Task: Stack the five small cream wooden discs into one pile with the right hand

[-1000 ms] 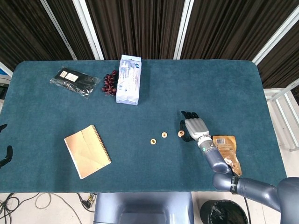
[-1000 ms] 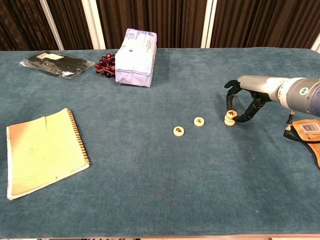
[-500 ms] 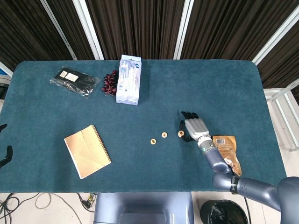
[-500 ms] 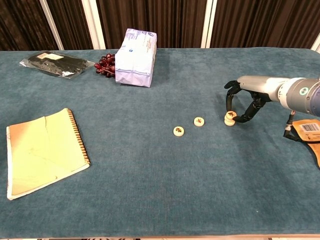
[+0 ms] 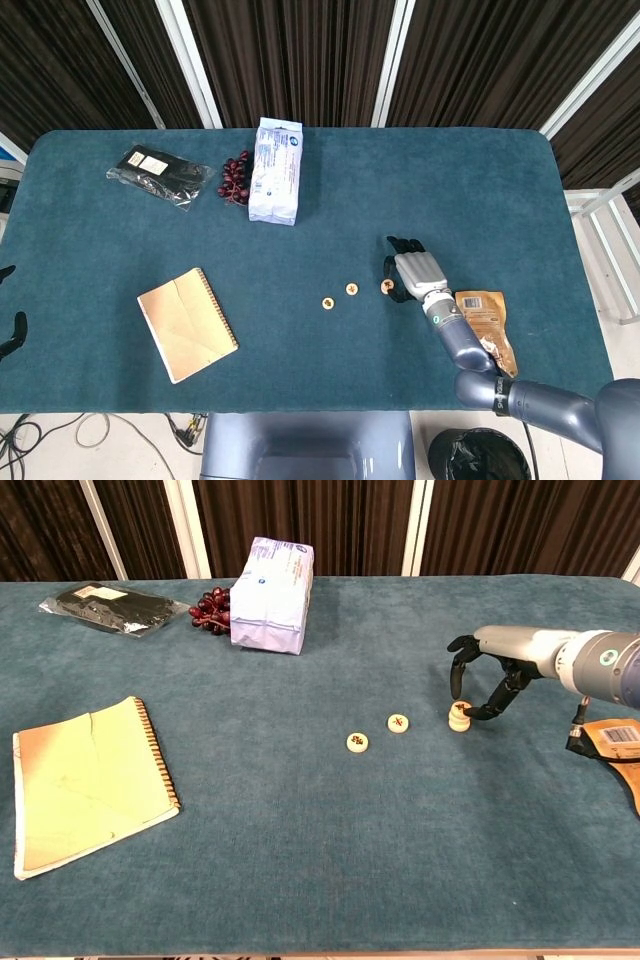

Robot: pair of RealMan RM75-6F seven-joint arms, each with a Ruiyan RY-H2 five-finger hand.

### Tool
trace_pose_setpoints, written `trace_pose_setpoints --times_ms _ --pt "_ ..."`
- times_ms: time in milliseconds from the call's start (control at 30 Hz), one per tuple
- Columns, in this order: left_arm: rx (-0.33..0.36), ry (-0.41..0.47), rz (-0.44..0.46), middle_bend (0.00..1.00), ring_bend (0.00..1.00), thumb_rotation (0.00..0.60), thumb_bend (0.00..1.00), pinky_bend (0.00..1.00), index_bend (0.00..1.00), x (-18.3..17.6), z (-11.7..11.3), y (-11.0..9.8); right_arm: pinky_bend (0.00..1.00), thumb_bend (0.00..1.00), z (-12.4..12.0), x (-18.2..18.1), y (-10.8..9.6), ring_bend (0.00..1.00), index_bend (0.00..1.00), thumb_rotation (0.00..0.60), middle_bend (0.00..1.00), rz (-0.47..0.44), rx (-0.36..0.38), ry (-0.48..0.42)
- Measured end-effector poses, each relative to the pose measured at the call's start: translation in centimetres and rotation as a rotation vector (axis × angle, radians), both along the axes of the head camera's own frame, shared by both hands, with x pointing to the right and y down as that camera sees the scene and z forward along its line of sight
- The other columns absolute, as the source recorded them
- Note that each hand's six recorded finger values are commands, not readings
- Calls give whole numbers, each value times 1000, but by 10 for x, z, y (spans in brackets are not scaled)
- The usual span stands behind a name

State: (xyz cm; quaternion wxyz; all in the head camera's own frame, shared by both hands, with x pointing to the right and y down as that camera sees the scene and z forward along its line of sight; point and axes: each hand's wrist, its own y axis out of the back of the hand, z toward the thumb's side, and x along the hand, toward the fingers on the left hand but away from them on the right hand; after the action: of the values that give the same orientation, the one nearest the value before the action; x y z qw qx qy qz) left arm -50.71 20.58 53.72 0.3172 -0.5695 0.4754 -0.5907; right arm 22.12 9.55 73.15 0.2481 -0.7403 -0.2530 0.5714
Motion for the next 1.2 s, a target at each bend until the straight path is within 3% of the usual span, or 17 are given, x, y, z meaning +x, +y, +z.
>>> trace_pose_setpoints --times_ms 267,533,833,1200 --pt "-2 3 2 0 0 600 491 0 165 1 1 0 0 411 -18 -13 -2 0 384 600 0 21 32 -77" --pt "-3 10 -2 0 0 600 491 0 165 1 0 1 0 411 -31 -50 5 0 367 600 0 -66 51 -121" --pt "-4 18 -6 0 0 600 491 0 165 0 0 0 0 411 -17 -81 10 0 367 600 0 -127 94 -76" --pt "-4 19 -8 0 0 600 491 0 165 0 0 0 0 411 -1 -74 12 0 394 600 0 -138 82 -12"
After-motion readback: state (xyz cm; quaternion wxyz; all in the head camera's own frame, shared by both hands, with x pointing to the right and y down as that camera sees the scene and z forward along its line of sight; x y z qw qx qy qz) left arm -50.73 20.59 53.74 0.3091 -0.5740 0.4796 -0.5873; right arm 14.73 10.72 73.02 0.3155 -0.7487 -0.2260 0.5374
